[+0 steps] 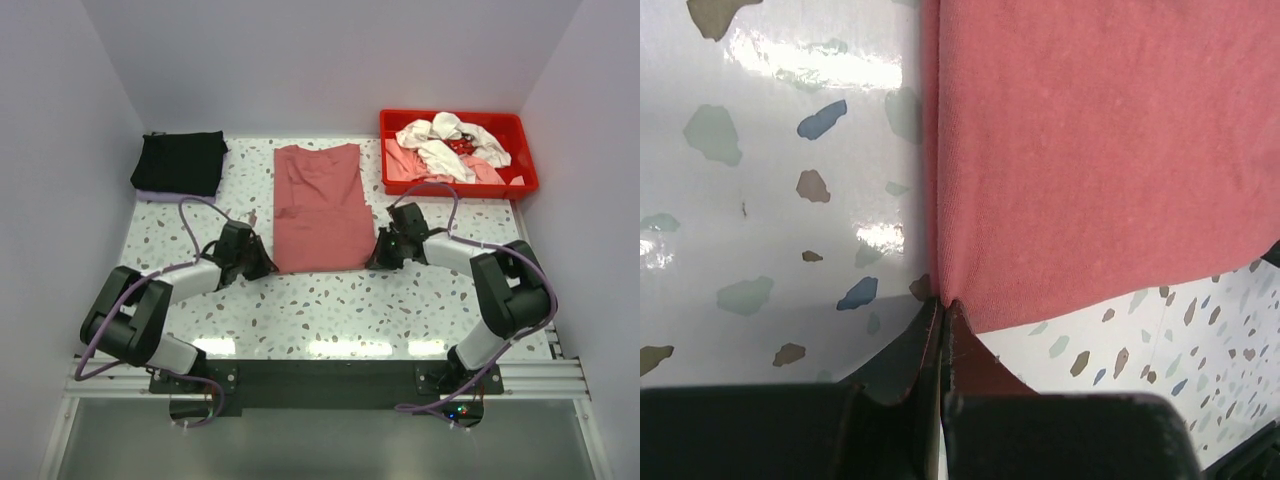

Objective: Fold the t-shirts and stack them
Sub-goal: Fold the tshirt

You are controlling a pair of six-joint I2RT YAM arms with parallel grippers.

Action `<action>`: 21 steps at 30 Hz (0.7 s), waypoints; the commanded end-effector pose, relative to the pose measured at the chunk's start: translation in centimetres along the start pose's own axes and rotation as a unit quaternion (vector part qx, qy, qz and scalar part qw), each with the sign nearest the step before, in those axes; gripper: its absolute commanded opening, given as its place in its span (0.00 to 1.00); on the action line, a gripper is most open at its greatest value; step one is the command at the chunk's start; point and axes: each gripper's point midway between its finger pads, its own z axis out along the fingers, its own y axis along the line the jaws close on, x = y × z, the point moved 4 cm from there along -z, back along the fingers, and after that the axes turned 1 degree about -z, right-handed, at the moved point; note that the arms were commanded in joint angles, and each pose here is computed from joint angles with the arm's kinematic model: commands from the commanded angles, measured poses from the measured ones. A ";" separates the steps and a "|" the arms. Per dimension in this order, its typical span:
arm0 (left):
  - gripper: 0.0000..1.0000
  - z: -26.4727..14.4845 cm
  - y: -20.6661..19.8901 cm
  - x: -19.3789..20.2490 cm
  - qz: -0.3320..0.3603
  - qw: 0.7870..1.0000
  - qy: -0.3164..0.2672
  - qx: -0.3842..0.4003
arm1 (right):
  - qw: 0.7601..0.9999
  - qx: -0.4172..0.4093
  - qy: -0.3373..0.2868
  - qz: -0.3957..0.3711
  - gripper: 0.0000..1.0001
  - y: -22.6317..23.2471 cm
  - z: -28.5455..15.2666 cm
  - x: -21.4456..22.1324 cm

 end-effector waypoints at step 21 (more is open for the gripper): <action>0.00 -9.2 3.0 12.0 -0.038 0.997 0.057 0.023 | 0.998 -0.013 0.057 -0.031 0.00 -1.8 -10.3 14.5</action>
